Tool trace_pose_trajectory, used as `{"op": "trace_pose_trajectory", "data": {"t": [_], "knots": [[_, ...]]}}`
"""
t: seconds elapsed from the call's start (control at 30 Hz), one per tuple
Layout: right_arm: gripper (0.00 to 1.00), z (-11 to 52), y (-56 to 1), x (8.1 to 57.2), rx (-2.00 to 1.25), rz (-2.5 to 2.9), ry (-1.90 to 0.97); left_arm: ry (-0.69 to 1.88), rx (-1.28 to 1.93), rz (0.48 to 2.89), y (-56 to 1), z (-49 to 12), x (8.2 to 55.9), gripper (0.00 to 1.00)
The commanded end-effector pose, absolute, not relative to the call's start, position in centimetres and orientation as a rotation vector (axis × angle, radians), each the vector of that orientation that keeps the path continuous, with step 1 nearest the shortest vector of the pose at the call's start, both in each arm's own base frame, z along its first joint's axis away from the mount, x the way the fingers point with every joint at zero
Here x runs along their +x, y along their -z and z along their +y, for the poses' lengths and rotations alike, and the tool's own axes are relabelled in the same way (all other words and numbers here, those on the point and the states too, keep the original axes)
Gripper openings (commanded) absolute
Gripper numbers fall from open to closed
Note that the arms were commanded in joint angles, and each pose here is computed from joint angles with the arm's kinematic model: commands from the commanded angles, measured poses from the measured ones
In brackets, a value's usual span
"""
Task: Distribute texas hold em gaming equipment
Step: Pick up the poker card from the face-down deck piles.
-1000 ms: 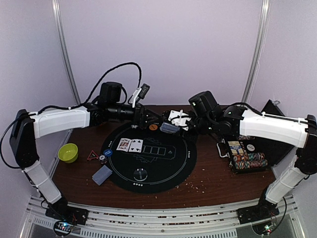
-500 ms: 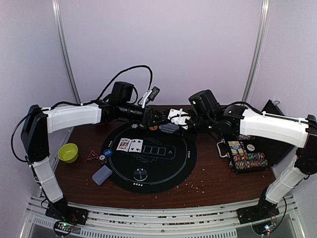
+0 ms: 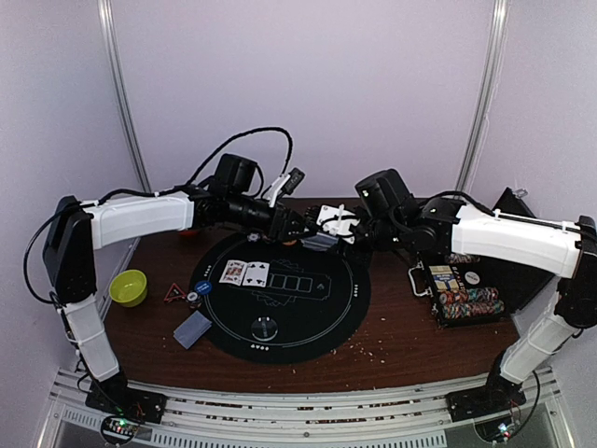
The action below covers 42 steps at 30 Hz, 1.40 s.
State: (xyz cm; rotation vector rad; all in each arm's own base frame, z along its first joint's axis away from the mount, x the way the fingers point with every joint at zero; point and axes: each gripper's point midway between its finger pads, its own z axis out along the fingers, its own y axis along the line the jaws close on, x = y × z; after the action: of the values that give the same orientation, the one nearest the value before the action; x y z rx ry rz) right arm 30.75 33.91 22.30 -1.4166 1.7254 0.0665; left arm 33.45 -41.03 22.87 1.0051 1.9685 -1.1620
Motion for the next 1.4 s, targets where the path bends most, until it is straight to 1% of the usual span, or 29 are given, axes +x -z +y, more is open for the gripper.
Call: {"op": "trace_pose_trajectory", "data": {"t": [0.0,0.23,0.37,0.4,0.5,0.67,0.8,0.93,0.97,1.0,1.07,1.1,1.17,1.27,1.37], "knots": [[0.48,34.2,-23.7,30.8,-1.387,1.692,-0.076,1.037,0.975,1.952,-24.2,-39.4,34.9,0.55],[0.48,34.2,-23.6,31.0,-1.385,1.694,-0.072,1.070,1.033,1.903,-25.2,-39.3,33.7,0.54],[0.47,34.3,-23.7,31.0,-1.386,1.694,-0.071,1.078,1.053,1.873,-25.9,-39.1,33.0,0.50],[0.47,34.3,-23.7,31.0,-1.385,1.693,-0.070,1.076,1.054,1.867,-26.1,-39.1,33.0,0.48],[0.48,34.2,-23.7,31.0,-1.385,1.695,-0.069,1.068,1.055,1.853,-26.7,-38.8,32.8,0.38],[0.47,34.2,-23.6,31.0,-1.387,1.698,-0.066,1.067,1.058,1.849,-27.0,-38.6,32.6,0.35],[0.48,34.2,-23.7,31.1,-1.383,1.697,-0.066,1.083,1.072,1.854,-26.8,-38.8,32.4,0.26],[0.47,34.2,-23.8,31.0,-1.383,1.697,-0.068,1.118,1.091,1.847,-26.9,-39.1,32.0,0.11],[0.47,34.2,-23.8,31.1,-1.381,1.697,-0.067,1.123,1.096,1.841,-27.0,-39.1,31.8,0.10],[0.47,34.2,-23.8,31.1,-1.380,1.698,-0.067,1.129,1.101,1.839,-27.0,-39.1,31.8,0.11],[0.48,34.2,-23.8,31.0,-1.381,1.695,-0.069,1.134,1.105,1.840,-26.8,-39.1,31.7,0.21],[0.47,34.2,-23.8,31.1,-1.381,1.695,-0.069,1.131,1.103,1.846,-26.6,-39.2,31.8,0.22],[0.47,34.3,-23.8,31.1,-1.382,1.694,-0.072,1.123,1.102,1.855,-26.3,-39.2,32.0,0.21],[0.48,34.3,-23.9,31.1,-1.382,1.692,-0.072,1.135,1.105,1.860,-26.1,-39.4,32.0,0.13],[0.47,34.3,-23.8,31.1,-1.381,1.696,-0.067,1.145,1.113,1.851,-26.4,-39.4,31.8,0.00]]}}
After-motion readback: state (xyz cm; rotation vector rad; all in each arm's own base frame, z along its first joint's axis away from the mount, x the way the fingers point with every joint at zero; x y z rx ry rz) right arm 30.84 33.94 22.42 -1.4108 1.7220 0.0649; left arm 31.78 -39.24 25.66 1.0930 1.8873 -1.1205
